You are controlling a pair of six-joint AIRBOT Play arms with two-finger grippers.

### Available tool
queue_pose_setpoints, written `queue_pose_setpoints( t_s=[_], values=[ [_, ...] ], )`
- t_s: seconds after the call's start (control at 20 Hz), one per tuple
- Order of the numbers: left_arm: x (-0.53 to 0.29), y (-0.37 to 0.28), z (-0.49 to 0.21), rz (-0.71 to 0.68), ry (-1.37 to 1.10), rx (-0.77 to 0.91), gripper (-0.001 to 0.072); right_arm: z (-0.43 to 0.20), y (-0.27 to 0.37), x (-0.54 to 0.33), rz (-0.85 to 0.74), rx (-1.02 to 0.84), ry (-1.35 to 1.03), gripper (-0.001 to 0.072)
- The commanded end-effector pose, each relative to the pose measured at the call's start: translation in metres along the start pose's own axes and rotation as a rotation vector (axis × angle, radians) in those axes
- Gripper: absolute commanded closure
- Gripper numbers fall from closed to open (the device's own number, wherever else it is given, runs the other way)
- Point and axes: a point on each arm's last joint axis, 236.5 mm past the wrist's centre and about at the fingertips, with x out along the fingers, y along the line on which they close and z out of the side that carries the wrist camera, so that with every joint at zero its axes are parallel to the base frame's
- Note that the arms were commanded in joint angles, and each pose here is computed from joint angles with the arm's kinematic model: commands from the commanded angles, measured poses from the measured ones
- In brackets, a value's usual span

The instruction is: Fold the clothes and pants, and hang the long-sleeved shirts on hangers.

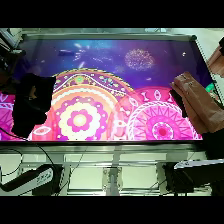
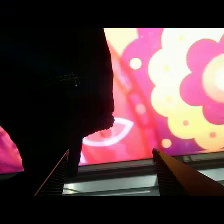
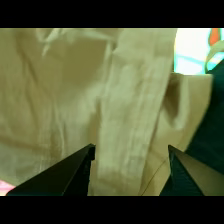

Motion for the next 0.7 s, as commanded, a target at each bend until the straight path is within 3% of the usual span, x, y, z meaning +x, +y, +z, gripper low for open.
queue_pose_setpoints(
  t_s=[0.0, 0.15, 0.3, 0.4, 0.5, 0.65],
  values=[
    [0.000, 0.000, 0.000, 0.000, 0.001, 0.000, 0.0093, 0.015, 0.018, -0.012, 0.047, -0.002, -0.094, 0.0195],
    [0.000, 0.000, 0.000, -0.001, 0.001, 0.000, 0.0094, 0.032, 0.079, -0.061, 0.183, -0.078, -0.291, 0.0196],
    [0.000, -0.005, 0.001, -0.019, -0.002, -0.003, 0.0094, -0.010, 0.194, -0.096, 0.431, -0.318, -0.298, 0.0211],
    [0.000, -0.008, 0.002, -0.033, -0.007, -0.002, 0.0093, -0.071, 0.263, -0.100, 0.477, -0.600, -0.231, 0.0379],
    [0.000, -0.011, 0.001, -0.047, -0.005, -0.002, 0.0093, -0.148, 0.324, -0.093, 0.496, -0.908, -0.155, 0.0707],
    [0.009, -0.024, -0.016, -0.096, 0.070, 0.000, 0.0093, -0.246, 0.379, -0.065, 0.457, -1.196, -0.078, 0.0703]
  ],
)
